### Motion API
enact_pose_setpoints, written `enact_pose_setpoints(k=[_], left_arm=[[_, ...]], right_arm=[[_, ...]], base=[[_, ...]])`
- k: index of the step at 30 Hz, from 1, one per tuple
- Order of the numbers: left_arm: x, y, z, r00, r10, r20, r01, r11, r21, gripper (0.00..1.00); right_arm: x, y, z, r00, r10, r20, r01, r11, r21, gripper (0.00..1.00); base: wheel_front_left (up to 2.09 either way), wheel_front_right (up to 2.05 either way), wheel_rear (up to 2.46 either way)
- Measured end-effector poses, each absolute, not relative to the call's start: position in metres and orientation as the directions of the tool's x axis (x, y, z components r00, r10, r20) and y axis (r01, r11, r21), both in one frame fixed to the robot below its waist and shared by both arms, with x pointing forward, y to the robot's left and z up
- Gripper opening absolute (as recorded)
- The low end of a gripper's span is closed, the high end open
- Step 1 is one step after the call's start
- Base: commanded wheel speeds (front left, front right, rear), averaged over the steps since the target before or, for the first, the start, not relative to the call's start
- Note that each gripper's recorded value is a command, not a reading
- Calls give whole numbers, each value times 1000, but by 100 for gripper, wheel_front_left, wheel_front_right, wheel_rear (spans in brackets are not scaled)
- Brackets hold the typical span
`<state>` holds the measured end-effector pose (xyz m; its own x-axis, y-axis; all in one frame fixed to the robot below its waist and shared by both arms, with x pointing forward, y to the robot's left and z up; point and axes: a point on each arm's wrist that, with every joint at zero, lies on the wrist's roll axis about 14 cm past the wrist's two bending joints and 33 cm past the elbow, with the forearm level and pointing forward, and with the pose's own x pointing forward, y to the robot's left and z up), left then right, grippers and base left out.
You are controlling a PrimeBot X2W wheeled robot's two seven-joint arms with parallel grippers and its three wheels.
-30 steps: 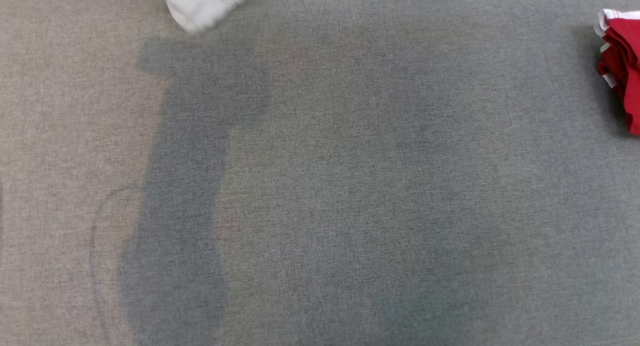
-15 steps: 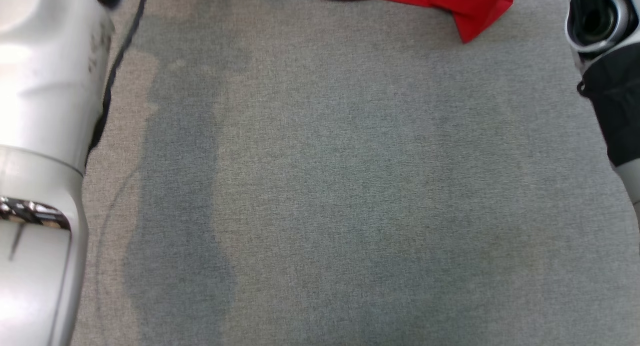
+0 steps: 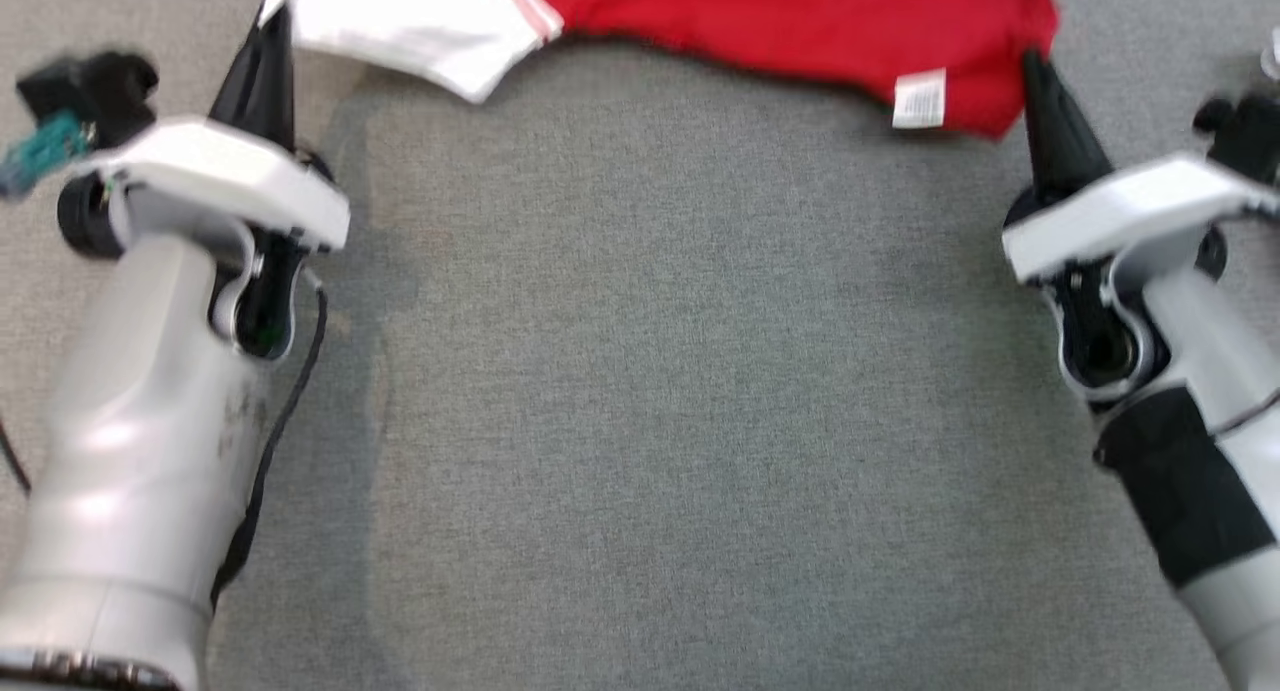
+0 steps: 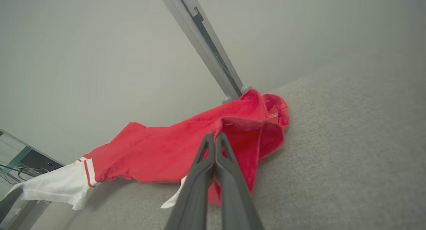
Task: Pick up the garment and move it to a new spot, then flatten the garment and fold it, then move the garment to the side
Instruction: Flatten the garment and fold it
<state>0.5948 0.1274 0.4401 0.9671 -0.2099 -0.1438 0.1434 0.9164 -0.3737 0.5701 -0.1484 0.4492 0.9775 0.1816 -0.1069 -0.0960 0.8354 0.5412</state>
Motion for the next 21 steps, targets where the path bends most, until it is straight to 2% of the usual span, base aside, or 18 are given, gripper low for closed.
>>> enact_pose_setpoints(k=[6, 15, 21], left_arm=[[546, 154, 442, 984, -155, -92, 108, 915, -388, 0], [450, 166, 436, 989, -111, -101, 66, 927, -370, 0], [403, 163, 459, 992, -96, -75, 63, 930, -361, 0]], right_arm=[[511, -153, 418, 969, 166, -181, -28, 807, 590, 0], [443, -170, 421, 971, 143, -190, -7, 817, 577, 0], [404, -176, 427, 974, 144, -177, -19, 824, 566, 0]], base=[[0, 0, 0], [0, 0, 0], [0, 0, 0]])
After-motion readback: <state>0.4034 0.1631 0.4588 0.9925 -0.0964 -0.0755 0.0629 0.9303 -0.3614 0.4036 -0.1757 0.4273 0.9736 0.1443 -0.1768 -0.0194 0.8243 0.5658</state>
